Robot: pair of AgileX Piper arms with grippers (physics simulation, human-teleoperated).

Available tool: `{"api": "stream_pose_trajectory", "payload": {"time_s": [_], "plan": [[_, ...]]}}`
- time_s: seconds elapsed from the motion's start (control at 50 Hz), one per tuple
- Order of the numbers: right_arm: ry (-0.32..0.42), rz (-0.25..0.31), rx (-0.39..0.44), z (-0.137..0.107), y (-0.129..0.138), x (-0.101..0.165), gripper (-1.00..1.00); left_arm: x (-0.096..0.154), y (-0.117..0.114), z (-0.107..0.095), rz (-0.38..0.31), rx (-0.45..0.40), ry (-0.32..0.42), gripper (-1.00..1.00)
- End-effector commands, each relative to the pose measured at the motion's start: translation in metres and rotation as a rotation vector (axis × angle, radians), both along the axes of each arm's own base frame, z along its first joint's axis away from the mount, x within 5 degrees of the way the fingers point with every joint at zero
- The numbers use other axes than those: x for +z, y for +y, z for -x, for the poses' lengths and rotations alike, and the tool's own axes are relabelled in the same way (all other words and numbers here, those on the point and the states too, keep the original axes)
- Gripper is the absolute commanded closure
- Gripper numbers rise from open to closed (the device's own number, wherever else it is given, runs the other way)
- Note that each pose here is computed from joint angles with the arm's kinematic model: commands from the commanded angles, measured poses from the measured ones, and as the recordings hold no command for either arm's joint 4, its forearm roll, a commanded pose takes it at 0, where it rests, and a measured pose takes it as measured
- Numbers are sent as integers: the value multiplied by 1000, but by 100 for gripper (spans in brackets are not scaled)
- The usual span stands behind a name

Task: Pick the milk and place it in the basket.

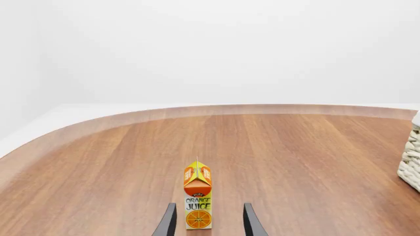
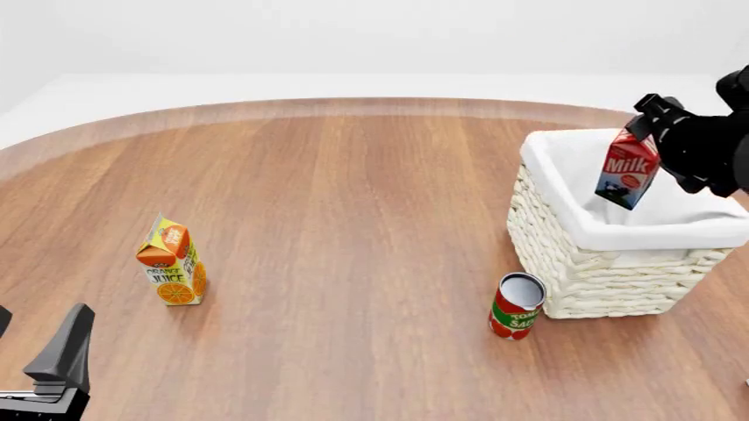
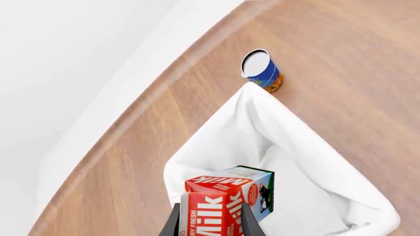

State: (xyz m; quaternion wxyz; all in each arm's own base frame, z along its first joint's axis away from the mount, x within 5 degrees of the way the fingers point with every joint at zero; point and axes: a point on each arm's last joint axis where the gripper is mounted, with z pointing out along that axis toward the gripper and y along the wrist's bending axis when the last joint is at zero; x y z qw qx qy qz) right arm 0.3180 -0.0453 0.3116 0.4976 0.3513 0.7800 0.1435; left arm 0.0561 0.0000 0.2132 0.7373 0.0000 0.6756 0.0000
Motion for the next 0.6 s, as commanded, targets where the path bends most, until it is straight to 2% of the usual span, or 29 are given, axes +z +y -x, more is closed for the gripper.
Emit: {"api": "stream_pose_trajectory", "payload": {"time_s": [0.02, 0.6], "plan": [[-30, -13, -8, -4, -1, 2, 100, 0, 0, 0, 0, 0, 0, -100], [-11, -9, -27, -4, -8, -12, 100, 0, 0, 0, 0, 0, 0, -100]]}}
